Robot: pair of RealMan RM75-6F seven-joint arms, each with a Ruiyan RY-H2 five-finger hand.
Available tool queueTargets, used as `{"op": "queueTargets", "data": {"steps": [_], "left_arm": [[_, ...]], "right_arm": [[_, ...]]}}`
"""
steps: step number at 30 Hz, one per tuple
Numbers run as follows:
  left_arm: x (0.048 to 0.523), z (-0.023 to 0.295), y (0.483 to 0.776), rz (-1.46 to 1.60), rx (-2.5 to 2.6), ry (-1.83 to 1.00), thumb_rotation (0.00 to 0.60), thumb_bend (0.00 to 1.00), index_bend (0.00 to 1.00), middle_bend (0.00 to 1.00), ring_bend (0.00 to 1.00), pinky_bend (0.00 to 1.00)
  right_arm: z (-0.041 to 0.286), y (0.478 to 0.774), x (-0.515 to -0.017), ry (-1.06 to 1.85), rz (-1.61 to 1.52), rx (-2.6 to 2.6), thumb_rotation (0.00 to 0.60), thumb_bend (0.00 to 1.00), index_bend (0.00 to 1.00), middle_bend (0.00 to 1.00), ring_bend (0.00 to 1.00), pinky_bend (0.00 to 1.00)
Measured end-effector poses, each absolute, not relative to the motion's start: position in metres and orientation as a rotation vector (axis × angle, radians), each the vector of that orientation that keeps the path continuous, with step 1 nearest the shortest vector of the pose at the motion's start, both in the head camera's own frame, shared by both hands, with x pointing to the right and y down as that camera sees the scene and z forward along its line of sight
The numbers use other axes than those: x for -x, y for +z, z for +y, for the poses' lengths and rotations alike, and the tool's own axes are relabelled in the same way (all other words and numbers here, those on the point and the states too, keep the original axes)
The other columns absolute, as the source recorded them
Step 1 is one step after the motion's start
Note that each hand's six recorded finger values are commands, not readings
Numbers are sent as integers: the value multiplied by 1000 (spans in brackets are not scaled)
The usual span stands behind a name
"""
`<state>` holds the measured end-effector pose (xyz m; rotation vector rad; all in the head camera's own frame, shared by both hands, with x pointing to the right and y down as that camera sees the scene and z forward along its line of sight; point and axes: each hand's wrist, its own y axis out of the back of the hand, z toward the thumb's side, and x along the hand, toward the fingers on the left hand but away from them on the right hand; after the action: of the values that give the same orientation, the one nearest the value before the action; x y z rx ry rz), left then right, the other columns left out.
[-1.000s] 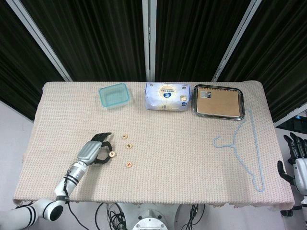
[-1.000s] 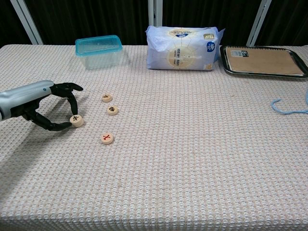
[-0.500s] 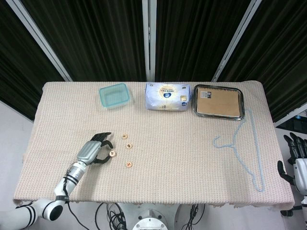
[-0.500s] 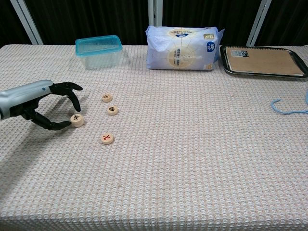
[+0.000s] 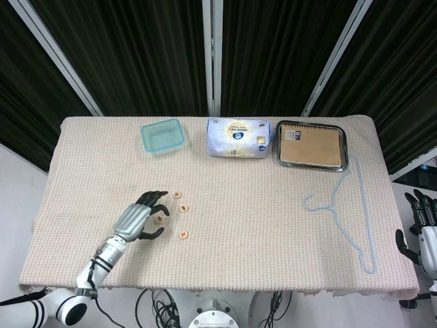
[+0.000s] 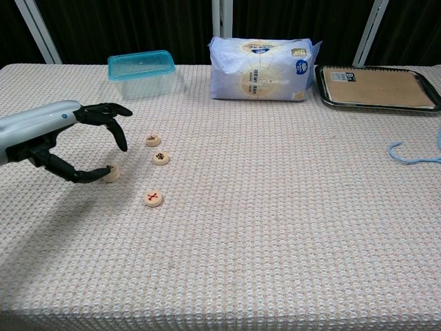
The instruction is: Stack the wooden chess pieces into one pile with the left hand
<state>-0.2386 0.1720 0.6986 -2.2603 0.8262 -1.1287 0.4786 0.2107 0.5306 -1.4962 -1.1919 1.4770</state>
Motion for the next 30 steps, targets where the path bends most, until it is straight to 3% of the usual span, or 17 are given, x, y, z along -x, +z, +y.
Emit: {"op": "queueTargets", "data": {"steps": [14,30], "left_arm": [[181,189,707,565,2190,-1059,600,324,398,53,0,0],[187,191,720,526,2153,-1145,600,324,418,53,0,0]], "right_arm": [[210,527,-482,1467,-1209,1497,600,432,0,0,0,0],[211,528,-480,1467,-1206,1498,600,432,0,0,0,0]]}}
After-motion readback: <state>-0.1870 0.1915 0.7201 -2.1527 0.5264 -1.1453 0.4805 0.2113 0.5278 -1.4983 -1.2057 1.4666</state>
